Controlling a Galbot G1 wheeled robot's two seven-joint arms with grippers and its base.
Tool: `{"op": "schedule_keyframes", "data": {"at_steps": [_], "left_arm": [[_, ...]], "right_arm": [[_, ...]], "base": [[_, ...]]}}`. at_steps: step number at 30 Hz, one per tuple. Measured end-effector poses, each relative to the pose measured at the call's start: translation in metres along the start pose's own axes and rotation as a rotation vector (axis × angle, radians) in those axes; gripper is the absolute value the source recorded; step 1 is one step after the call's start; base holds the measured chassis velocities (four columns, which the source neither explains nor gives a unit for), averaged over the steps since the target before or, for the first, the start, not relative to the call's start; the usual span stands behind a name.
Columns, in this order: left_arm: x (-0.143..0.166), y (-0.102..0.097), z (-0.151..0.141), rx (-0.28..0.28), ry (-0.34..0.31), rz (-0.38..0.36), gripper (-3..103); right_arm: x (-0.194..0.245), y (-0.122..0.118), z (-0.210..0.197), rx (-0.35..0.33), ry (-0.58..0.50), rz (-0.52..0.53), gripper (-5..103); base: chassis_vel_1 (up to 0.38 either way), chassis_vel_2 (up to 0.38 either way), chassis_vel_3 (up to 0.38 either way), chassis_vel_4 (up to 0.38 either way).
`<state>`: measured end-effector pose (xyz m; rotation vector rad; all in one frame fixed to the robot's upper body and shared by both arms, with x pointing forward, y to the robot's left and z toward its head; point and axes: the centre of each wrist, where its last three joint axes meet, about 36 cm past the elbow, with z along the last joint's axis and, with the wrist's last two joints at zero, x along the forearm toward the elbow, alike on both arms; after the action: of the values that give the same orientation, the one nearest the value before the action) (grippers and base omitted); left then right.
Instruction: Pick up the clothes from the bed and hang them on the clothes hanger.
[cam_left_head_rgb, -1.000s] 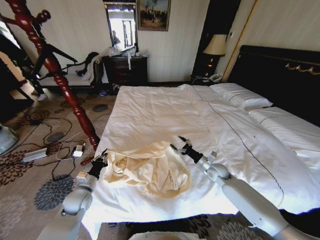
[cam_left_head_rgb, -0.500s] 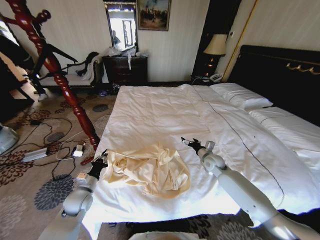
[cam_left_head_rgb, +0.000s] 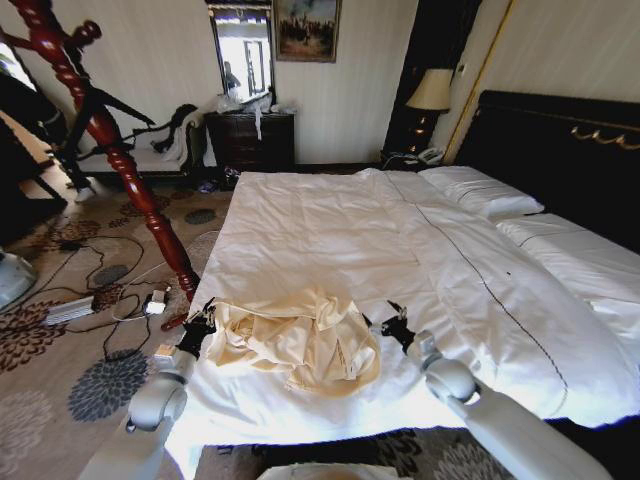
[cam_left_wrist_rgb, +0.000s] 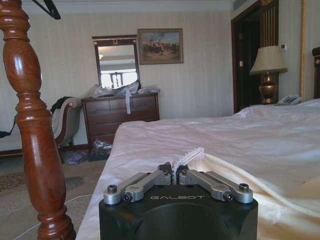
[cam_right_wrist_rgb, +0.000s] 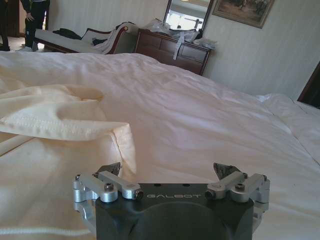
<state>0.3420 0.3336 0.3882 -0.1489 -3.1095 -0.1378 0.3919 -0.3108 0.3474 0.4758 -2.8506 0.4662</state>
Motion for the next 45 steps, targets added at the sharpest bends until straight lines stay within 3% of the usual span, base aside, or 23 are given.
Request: {"op": "schedule_keyframes", "data": {"at_steps": [7,10,11,14,15,17,19,20,23,26,30,38,42,45], "left_arm": [[0.002,0.006,-0.004,-0.001,-0.005,-0.017,2],[0.003,0.008,-0.004,-0.002,-0.008,-0.024,2],[0.003,0.008,-0.004,-0.002,-0.008,-0.024,2],[0.003,0.010,-0.002,-0.004,-0.006,-0.031,2],[0.003,0.010,-0.002,-0.004,-0.006,-0.031,2],[0.002,0.011,0.000,-0.002,-0.004,-0.034,2],[0.002,0.009,0.001,-0.001,-0.001,-0.033,2],[0.002,0.009,0.001,-0.001,-0.001,-0.033,2],[0.003,0.007,0.002,-0.001,0.002,-0.030,2],[0.003,0.006,0.003,-0.002,0.004,-0.029,2],[0.004,0.005,0.003,-0.006,0.005,-0.025,2],[0.007,0.002,0.003,-0.013,0.008,-0.017,2],[0.008,0.002,0.004,-0.017,0.011,-0.016,2],[0.008,0.000,0.003,-0.016,0.009,-0.015,2]], "right_arm": [[-0.035,0.036,-0.006,-0.019,-0.047,-0.094,100],[-0.058,0.044,-0.020,-0.106,-0.147,-0.186,100],[-0.058,0.044,-0.020,-0.106,-0.147,-0.186,100],[-0.096,0.037,-0.050,-0.235,-0.290,-0.257,100],[-0.096,0.037,-0.050,-0.235,-0.290,-0.257,100],[-0.135,0.028,-0.079,-0.378,-0.364,-0.227,100],[-0.164,0.027,-0.099,-0.486,-0.361,-0.122,100],[-0.164,0.027,-0.099,-0.486,-0.361,-0.122,100],[-0.187,0.031,-0.122,-0.578,-0.229,0.078,100],[-0.179,0.028,-0.117,-0.552,-0.158,0.095,100],[-0.143,0.036,-0.075,-0.412,-0.058,0.080,100],[-0.111,0.038,-0.052,-0.320,0.011,0.181,100],[-0.101,0.032,-0.055,-0.293,0.004,0.233,100],[-0.085,0.032,-0.062,-0.361,0.040,0.228,100]], "base": [[0.000,0.000,0.000,0.000],[0.000,0.000,0.000,0.000],[0.000,0.000,0.000,0.000],[0.000,0.000,0.000,0.000],[0.000,0.000,0.000,0.000],[0.000,0.000,0.000,0.000],[0.000,0.000,0.000,0.000],[0.000,0.000,0.000,0.000],[0.000,0.000,0.000,0.000],[0.000,0.000,0.000,0.000],[0.000,0.000,0.000,0.000],[0.000,0.000,0.000,0.000],[0.000,0.000,0.000,0.000],[0.000,0.000,0.000,0.000]]}}
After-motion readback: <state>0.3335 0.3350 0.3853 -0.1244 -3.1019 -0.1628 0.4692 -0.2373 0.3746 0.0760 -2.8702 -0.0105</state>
